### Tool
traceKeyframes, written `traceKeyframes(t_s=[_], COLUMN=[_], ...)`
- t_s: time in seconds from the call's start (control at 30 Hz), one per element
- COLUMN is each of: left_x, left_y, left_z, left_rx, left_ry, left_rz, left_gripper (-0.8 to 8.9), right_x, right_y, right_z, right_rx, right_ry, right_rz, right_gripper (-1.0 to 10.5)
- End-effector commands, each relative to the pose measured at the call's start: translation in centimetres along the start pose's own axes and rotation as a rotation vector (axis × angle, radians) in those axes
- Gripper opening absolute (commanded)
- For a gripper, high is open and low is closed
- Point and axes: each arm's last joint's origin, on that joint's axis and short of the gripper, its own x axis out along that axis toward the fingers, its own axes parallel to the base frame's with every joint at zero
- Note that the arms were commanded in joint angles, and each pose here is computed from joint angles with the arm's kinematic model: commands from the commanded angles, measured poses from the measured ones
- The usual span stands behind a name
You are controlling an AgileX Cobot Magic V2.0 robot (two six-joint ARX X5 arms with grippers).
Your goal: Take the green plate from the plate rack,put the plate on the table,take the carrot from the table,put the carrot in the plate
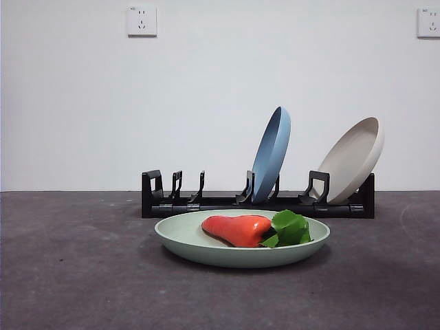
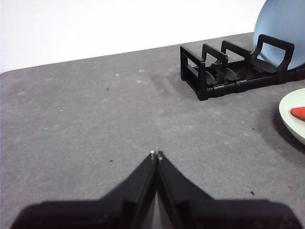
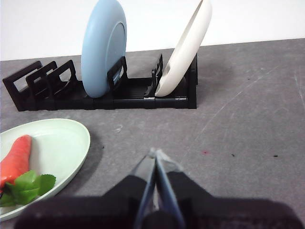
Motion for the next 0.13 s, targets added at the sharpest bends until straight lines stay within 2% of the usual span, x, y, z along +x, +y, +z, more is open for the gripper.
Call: traceKeyframes(t_s=[0.03,0.13], left_x=[0.13,0.13], left_y=[0.0,0.0], left_z=[-0.41,-0.41], left_rx=[-0.01,-0.01], left_ry=[0.008,0.008], left_rz=[0.003,0.003], left_gripper=[-0.02,-0.01], right_x=[0.09,0.09], right_y=[-0.06,-0.06], right_z=[-0.43,-0.43], right_rx=[0.012,0.012], right_ry=[0.016,0.016], right_rz=[-0.002,-0.002], right_gripper=[0.0,0.0])
